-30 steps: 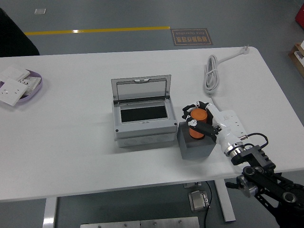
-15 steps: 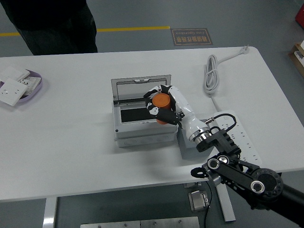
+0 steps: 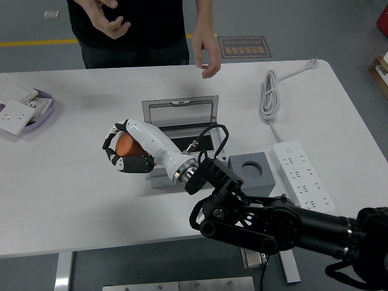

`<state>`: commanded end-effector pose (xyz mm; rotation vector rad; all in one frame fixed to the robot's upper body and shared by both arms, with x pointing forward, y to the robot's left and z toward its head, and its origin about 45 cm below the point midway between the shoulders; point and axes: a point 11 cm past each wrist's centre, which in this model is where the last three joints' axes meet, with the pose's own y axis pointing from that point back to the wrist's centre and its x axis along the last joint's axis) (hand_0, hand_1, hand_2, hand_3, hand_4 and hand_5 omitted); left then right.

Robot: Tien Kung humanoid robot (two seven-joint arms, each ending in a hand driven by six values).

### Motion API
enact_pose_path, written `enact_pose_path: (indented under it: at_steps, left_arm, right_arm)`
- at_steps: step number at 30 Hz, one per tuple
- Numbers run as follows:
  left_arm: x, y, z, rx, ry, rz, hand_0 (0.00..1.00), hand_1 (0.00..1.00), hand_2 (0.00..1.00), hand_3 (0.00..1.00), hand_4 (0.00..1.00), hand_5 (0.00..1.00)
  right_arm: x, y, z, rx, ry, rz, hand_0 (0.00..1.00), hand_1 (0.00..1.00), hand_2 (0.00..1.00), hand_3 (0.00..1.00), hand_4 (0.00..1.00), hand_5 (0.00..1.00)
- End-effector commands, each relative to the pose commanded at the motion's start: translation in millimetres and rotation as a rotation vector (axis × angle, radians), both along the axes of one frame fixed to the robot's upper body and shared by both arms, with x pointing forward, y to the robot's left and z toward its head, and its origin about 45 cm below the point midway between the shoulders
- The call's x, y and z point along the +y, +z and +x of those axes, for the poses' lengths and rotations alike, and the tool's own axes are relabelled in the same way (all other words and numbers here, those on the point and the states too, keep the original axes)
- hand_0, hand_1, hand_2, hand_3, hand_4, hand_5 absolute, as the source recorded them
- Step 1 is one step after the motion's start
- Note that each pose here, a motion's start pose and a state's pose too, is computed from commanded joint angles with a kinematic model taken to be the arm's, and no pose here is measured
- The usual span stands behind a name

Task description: Pick up the cylinder from the cube,place it in the box,flap close box

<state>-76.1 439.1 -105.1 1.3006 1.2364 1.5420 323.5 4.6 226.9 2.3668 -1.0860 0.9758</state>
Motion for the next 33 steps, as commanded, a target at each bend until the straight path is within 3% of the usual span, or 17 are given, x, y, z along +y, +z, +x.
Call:
enact_pose_path:
  at_steps: [8, 13, 23, 30, 31, 33]
  left_arm:
    - [1.5, 0.3, 3.1, -0.008, -0.002, 0.002, 0.629, 0.647, 0.625, 0.668, 0.722, 0.253]
    - [1.2, 0.1, 3.9, -0.010, -0.003, 0.002, 0.629, 0.647, 0.625, 0.668, 0.722, 0.253]
    - [0.5, -0.4, 8.7, -0.020, -0.008, -0.001, 0.629, 0.647, 0.625, 0.668, 0.722, 0.253]
    - [-1.0, -0.8, 8.8, -0.021, -0.010, -0.006, 0.629, 0.647, 0.625, 0.668, 0.722, 0.253]
    - [-1.2, -0.9, 8.6, -0.021, -0.010, -0.006, 0.629, 0.647, 0.625, 0.668, 0.722, 0.253]
    - [-1.5, -0.9, 8.1, -0.020, -0.010, -0.007, 0.629, 0.647, 0.625, 0.668, 0.722, 0.253]
  right_arm:
    - [-4.7, -9.7, 12.6, -0.147, -0.002, -0.214, 0.184, 0.199, 0.252, 0.193, 0.002, 0.002]
    - [-10.6, -19.2, 19.0, -0.203, -0.005, -0.293, 0.186, 0.202, 0.255, 0.199, 0.002, 0.002]
    - [-25.8, -36.7, 34.1, -0.223, -0.031, -0.389, 0.192, 0.207, 0.257, 0.202, 0.002, 0.002]
    - [-35.0, -43.0, 44.4, -0.199, -0.048, -0.438, 0.203, 0.214, 0.261, 0.211, 0.002, 0.002]
    - [-35.8, -43.3, 45.3, -0.196, -0.049, -0.442, 0.268, 0.266, 0.282, 0.246, 0.002, 0.002]
    - [-37.4, -44.0, 47.2, -0.182, -0.049, -0.447, 0.268, 0.266, 0.282, 0.246, 0.002, 0.002]
